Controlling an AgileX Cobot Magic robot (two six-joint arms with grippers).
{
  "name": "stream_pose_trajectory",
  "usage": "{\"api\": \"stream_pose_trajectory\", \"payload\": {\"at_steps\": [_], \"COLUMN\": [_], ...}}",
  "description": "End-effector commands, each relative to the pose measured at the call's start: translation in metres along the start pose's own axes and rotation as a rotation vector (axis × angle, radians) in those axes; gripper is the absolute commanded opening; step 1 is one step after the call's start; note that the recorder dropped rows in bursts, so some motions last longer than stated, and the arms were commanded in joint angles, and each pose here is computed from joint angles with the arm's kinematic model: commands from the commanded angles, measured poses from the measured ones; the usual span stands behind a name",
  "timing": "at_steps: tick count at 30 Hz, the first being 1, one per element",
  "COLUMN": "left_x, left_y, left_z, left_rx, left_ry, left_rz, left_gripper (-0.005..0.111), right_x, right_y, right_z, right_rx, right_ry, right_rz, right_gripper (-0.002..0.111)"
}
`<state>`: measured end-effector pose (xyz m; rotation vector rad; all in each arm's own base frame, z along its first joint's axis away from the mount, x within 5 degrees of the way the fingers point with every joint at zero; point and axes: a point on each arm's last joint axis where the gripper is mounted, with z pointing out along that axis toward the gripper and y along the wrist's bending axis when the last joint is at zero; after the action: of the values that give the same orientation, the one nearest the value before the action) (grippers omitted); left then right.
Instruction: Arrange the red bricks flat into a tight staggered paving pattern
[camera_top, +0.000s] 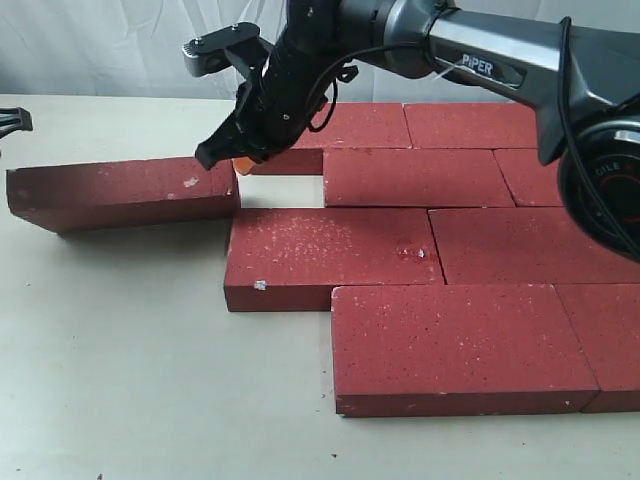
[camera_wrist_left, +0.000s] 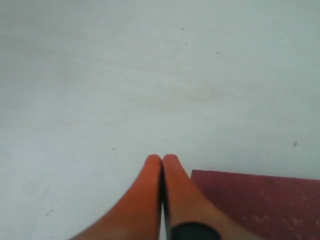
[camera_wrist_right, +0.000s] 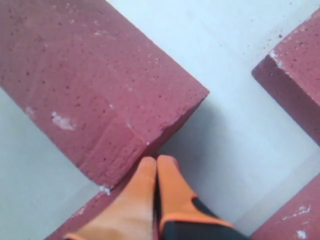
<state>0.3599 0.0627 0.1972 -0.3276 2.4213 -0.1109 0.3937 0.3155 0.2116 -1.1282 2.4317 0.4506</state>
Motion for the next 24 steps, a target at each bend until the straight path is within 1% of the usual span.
{"api": "stream_pose_trajectory", "payload": {"at_steps": [1, 3, 6, 9, 14, 17, 20, 22, 24], "left_x": [0.002, 0.002, -0.001, -0.004, -0.006, -0.007, -0.01, -0.01, -0.009], "left_y": [0.001, 0.001, 0.0, -0.001, -0.005, -0.007, -0.01, -0.01, -0.011], "left_z": [0.0, 0.0, -0.005, -0.012, -0.025, -0.033, -0.041, -0.042, -0.04], "left_rx": [0.001, 0.002, 0.004, 0.006, 0.025, 0.036, 0.045, 0.054, 0.058], "left_ry": [0.008, 0.01, -0.005, -0.027, -0.02, -0.019, -0.035, -0.039, -0.03], "left_rz": [-0.014, -0.014, -0.012, -0.009, -0.001, 0.003, 0.0, -0.021, -0.027], "left_gripper": [0.0, 0.0, 0.0, 0.0, 0.0, 0.0, 0.0, 0.0, 0.0], "right_x": [0.0, 0.005, 0.012, 0.01, 0.003, 0.006, 0.012, 0.015, 0.014], "right_y": [0.001, 0.004, 0.019, 0.038, 0.049, 0.054, 0.067, 0.078, 0.088], "right_z": [-0.007, -0.008, -0.007, -0.006, -0.003, -0.006, 0.0, 0.01, 0.021], "right_rx": [-0.009, -0.036, -0.114, -0.215, -0.211, -0.27, -0.328, -0.324, -0.262], "right_ry": [0.016, 0.08, 0.169, 0.162, 0.09, 0.128, 0.188, 0.214, 0.197], "right_rz": [-0.002, 0.0, -0.037, -0.086, -0.101, -0.08, -0.084, -0.118, -0.189], "right_gripper": [-0.001, -0.001, -0.001, -0.001, -0.001, -0.001, -0.001, -0.001, -0.001]}}
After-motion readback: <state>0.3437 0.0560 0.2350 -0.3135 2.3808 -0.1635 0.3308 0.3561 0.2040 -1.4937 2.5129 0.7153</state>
